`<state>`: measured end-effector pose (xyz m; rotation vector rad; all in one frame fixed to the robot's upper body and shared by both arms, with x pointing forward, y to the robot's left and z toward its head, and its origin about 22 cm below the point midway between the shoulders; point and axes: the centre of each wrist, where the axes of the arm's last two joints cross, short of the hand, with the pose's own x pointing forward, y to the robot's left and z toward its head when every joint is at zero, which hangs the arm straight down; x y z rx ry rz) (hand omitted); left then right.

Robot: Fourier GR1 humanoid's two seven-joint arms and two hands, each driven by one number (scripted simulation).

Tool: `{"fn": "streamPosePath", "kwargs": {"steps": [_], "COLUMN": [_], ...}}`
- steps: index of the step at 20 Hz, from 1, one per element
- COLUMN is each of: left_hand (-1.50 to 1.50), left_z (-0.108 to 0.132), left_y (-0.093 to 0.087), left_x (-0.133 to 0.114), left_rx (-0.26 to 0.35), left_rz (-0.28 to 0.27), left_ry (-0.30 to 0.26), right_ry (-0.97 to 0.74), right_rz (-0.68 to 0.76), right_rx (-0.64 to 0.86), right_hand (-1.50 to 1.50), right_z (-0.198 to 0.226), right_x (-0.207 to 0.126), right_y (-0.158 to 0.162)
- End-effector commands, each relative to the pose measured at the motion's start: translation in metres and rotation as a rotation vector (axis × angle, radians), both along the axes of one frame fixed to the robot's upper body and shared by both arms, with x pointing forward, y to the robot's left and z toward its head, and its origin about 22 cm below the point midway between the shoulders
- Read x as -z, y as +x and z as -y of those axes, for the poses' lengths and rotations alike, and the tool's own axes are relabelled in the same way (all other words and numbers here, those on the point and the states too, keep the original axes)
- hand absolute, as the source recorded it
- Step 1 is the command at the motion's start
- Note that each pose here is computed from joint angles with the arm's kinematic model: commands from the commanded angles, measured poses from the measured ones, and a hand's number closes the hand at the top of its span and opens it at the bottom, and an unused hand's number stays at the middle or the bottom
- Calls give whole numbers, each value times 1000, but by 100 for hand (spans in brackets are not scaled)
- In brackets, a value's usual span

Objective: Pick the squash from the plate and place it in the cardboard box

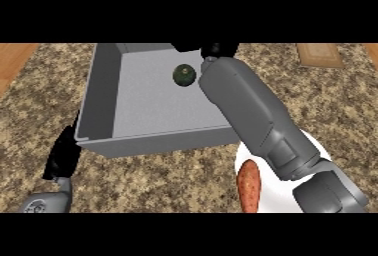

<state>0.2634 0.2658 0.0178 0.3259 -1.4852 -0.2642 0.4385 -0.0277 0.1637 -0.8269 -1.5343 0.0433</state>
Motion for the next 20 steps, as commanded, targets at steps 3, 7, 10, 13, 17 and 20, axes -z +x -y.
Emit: {"fn": "streamPosePath", "kwargs": {"steps": [3, 7, 10, 13, 17, 20], "left_hand": [0, 0, 0, 0, 0, 0], "left_z": [-10, -12, -10, -29, -25, -28], "left_y": [-16, -15, -34, -38, -32, -32], "left_x": [3, 8, 17, 22, 6, 9], "left_rx": [-42, -76, -95, -133, -127, -113], "left_rz": [2, -23, -26, -26, -26, -38], "left_ry": [-11, 2, -15, 5, 1, -4], "right_ry": [232, 245, 251, 276, 261, 243], "right_rz": [197, 224, 227, 264, 255, 230], "right_rx": [102, 180, 242, 220, 179, 116], "right_hand": [-150, -150, -150, -150, -150, -150], "right_z": [13, 47, 70, 115, 153, 176], "right_x": [-4, 13, 23, 33, 40, 34], "right_y": [-3, 0, -2, -20, -51, -79]}}
